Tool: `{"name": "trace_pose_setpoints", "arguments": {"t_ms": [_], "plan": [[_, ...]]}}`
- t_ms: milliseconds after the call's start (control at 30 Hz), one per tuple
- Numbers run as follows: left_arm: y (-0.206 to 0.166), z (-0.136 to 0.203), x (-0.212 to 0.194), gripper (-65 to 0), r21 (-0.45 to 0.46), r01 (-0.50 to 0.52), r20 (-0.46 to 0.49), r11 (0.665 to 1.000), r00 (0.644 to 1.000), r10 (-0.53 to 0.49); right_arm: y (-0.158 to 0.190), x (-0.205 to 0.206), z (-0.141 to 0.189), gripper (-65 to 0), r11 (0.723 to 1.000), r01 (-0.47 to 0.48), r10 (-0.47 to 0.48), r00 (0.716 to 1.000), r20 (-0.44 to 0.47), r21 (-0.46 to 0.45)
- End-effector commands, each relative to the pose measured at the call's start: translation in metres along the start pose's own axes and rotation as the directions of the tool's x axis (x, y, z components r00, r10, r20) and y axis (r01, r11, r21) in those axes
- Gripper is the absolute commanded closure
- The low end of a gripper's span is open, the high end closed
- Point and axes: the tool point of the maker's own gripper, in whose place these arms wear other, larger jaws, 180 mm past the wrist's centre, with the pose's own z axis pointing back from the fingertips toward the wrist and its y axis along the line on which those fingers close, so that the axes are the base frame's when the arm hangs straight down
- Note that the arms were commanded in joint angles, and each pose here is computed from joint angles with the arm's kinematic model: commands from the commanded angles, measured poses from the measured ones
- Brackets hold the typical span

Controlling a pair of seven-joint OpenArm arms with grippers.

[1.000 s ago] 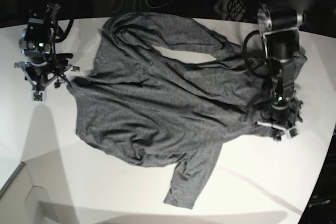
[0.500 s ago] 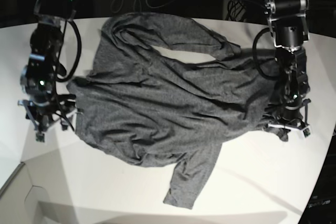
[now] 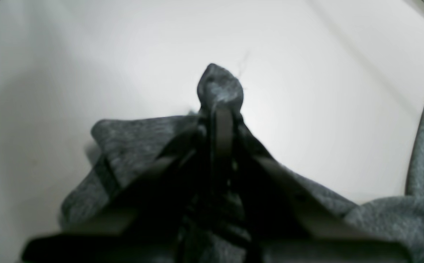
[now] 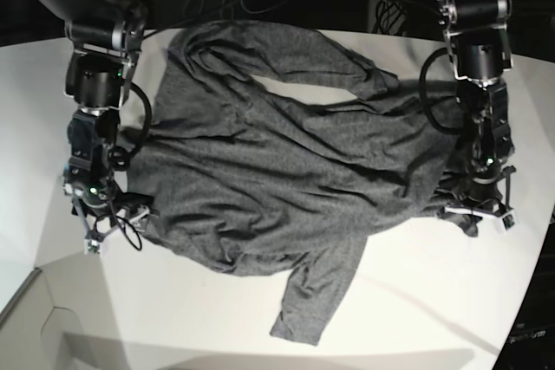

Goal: Layout the t-shirt on the table in an organized manner, then fold the t-shirt properly
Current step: 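Lift the hem with both grippers and drag it across the shirt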

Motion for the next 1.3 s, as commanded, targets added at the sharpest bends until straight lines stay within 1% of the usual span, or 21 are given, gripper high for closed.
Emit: {"name": "trace_pose_setpoints", "arguments": {"t_ms": [0, 133, 233, 300, 333, 367, 400, 533, 567, 667, 767, 800, 867, 1033, 1167, 1267], "plan": [[-0.003, -0.002, 0.030, -0.2, -0.009, -0.001, 0.074, 1.000, 0.997, 0.001, -0.004, 0.030, 0.001, -48.9, 1.000, 0.005, -0.004, 0.997, 0.075, -0.007], [-0.003, -0.003, 0.031, -0.2, -0.009, -0.001, 0.076, 1.000, 0.997, 0.002, -0.011, 0.023, -0.006, -48.8, 1.000, 0.008, -0.006, 0.995, 0.098, -0.016], [-0.004, -0.003, 0.031, -0.2, -0.010, -0.003, 0.077, 1.000, 0.997, 0.004, -0.012, 0.014, -0.009, -48.5, 1.000, 0.010, -0.008, 0.997, 0.083, -0.015], [-0.004, -0.003, 0.032, -0.2, -0.011, -0.003, 0.078, 1.000, 0.997, 0.004, -0.012, 0.011, -0.010, -45.3, 1.000, 0.010, -0.009, 0.997, 0.074, -0.015], [-0.003, -0.003, 0.033, -0.2, -0.010, -0.002, 0.079, 1.000, 0.997, 0.003, -0.012, 0.010, -0.011, -42.0, 1.000, 0.010, -0.009, 0.997, 0.071, -0.013], [-0.004, -0.003, 0.034, -0.2, -0.010, -0.003, 0.083, 1.000, 0.997, 0.004, -0.011, 0.008, -0.011, -37.3, 1.000, 0.010, -0.009, 0.998, 0.069, -0.012], [-0.004, -0.004, 0.038, -0.2, -0.010, -0.002, 0.092, 1.000, 0.996, 0.003, -0.011, 0.008, -0.011, -31.4, 1.000, 0.010, -0.009, 0.998, 0.069, -0.012], [-0.006, -0.006, 0.057, -0.2, -0.014, -0.003, 0.121, 1.000, 0.993, 0.005, -0.013, 0.011, -0.010, -2.9, 1.000, 0.013, -0.012, 0.997, 0.076, -0.018], [-0.008, -0.007, 0.063, -0.2, -0.018, -0.006, 0.131, 1.000, 0.991, 0.008, -0.013, 0.011, -0.010, 0.0, 1.000, 0.014, -0.013, 0.997, 0.078, -0.018], [-0.011, -0.009, 0.081, -0.2, -0.023, -0.009, 0.161, 1.000, 0.987, 0.012, -0.026, 0.016, -0.008, -0.7, 0.999, 0.011, -0.007, 0.996, 0.083, -0.040], [-0.015, -0.011, 0.102, -0.2, -0.030, -0.011, 0.197, 0.999, 0.980, 0.017, -0.036, 0.012, -0.007, 0.0, 0.998, 0.005, -0.001, 0.997, 0.079, -0.057], [-0.015, -0.011, 0.109, -0.2, -0.029, -0.010, 0.209, 1.000, 0.978, 0.016, -0.046, 0.015, -0.004, 0.0, 0.997, -0.004, 0.010, 0.996, 0.088, -0.073], [-0.020, -0.012, 0.121, -0.2, -0.038, -0.016, 0.229, 0.999, 0.973, 0.024, -0.053, 0.020, 0.004, 0.0, 0.996, -0.017, 0.027, 0.993, 0.118, -0.087], [-0.018, -0.013, 0.147, -0.2, -0.034, -0.016, 0.267, 0.999, 0.963, 0.025, -0.058, 0.036, 0.024, 0.0, 0.993, -0.047, 0.068, 0.978, 0.198, -0.109], [-0.018, -0.012, 0.156, -0.2, -0.035, -0.017, 0.285, 0.999, 0.958, 0.026, -0.060, 0.041, 0.033, 0.0, 0.991, -0.058, 0.084, 0.970, 0.227, -0.119], [-0.020, -0.012, 0.163, -0.2, -0.039, -0.018, 0.298, 0.999, 0.954, 0.029, -0.083, 0.042, 0.040, 0.0, 0.987, -0.021, 0.059, 0.969, 0.239, -0.157]]}}
